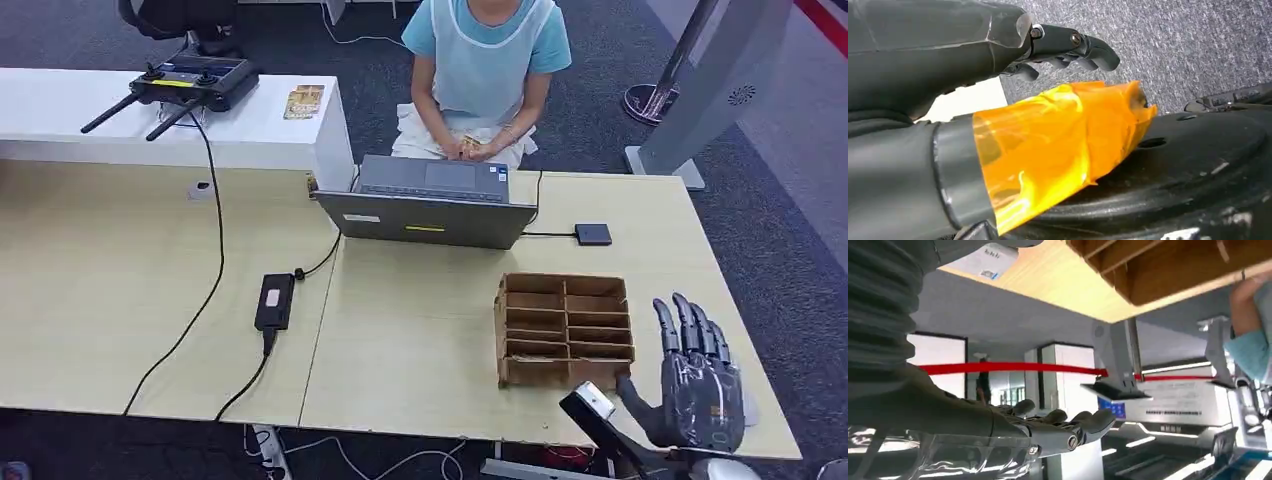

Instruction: Pass the card to the sensor for recognition and then transmit it.

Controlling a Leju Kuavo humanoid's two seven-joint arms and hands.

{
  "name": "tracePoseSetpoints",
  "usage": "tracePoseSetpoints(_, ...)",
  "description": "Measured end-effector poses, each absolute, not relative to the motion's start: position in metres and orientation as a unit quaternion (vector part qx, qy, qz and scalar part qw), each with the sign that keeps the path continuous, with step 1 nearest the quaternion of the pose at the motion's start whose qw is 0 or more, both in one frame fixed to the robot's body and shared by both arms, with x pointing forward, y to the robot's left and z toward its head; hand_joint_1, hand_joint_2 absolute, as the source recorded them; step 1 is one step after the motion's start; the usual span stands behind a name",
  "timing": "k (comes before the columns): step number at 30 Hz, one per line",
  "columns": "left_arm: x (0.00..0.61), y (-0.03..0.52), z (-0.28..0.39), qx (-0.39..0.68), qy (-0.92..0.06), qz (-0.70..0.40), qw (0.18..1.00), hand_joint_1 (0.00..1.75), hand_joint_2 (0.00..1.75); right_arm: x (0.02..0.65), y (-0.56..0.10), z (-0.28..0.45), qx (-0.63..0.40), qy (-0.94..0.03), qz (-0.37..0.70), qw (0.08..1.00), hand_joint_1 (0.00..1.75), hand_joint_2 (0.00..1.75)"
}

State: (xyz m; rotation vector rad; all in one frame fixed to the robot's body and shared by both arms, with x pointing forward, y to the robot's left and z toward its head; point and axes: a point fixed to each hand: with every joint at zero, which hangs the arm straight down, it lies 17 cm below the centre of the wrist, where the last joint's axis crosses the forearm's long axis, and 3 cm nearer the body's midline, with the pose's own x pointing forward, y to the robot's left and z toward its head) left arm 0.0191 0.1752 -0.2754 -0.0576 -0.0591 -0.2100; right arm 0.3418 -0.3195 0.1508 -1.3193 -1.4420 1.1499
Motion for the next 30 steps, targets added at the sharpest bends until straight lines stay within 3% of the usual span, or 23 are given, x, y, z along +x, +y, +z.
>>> tracePoseSetpoints(30,0.018,0.181,-0.276,-0.028,-0.032,-0.121,0.992,0.0,0.0,0.354,-0.341,0.115,-0.487,-0.549,0.514,0.445,0.0,1.75)
